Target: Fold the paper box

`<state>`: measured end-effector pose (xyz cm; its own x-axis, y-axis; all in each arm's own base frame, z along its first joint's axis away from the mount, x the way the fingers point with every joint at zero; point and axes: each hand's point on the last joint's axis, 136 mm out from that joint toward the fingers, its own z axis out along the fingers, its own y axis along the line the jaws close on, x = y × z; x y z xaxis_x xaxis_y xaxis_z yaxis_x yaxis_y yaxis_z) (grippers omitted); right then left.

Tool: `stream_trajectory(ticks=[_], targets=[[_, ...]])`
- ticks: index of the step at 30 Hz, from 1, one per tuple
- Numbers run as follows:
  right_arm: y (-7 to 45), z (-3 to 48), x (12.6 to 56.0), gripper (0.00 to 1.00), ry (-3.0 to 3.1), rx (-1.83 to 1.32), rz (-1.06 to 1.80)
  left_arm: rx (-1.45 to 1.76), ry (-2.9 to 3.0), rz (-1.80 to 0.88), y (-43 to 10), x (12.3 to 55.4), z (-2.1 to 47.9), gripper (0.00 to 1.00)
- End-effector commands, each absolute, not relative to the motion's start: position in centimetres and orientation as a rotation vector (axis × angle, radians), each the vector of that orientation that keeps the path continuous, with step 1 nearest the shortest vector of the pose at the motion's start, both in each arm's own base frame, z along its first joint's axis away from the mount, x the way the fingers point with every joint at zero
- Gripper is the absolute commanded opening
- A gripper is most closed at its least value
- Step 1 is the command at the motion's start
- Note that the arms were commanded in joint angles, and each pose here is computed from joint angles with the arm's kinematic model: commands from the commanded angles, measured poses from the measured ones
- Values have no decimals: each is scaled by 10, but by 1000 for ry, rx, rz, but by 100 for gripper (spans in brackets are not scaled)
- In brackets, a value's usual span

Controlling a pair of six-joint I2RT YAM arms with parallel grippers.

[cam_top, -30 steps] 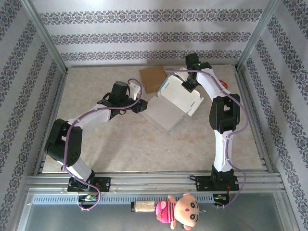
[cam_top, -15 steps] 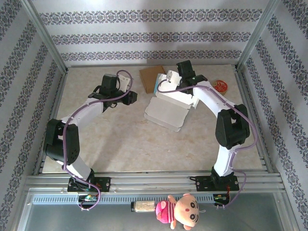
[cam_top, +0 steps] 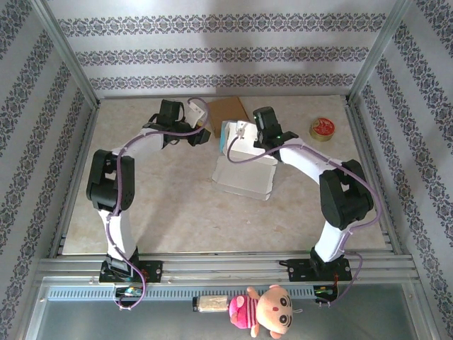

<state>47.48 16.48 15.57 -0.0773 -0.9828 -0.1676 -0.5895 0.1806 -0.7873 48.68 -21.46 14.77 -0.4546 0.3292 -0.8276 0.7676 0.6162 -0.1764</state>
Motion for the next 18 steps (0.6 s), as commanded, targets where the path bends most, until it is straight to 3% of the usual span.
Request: stream_trajectory(ticks=[1, 11, 18], targets=[[170, 190, 479, 0, 1640, -1419, -801, 1040, 1873, -765, -226, 482, 163, 33], [189, 186, 469, 0, 1556, -1429, -822, 1146, 1853, -829, -235, 475, 141, 38], [197, 187, 463, 1, 1495, -1428, -856, 1182, 1898, -721, -232, 485, 118, 40]])
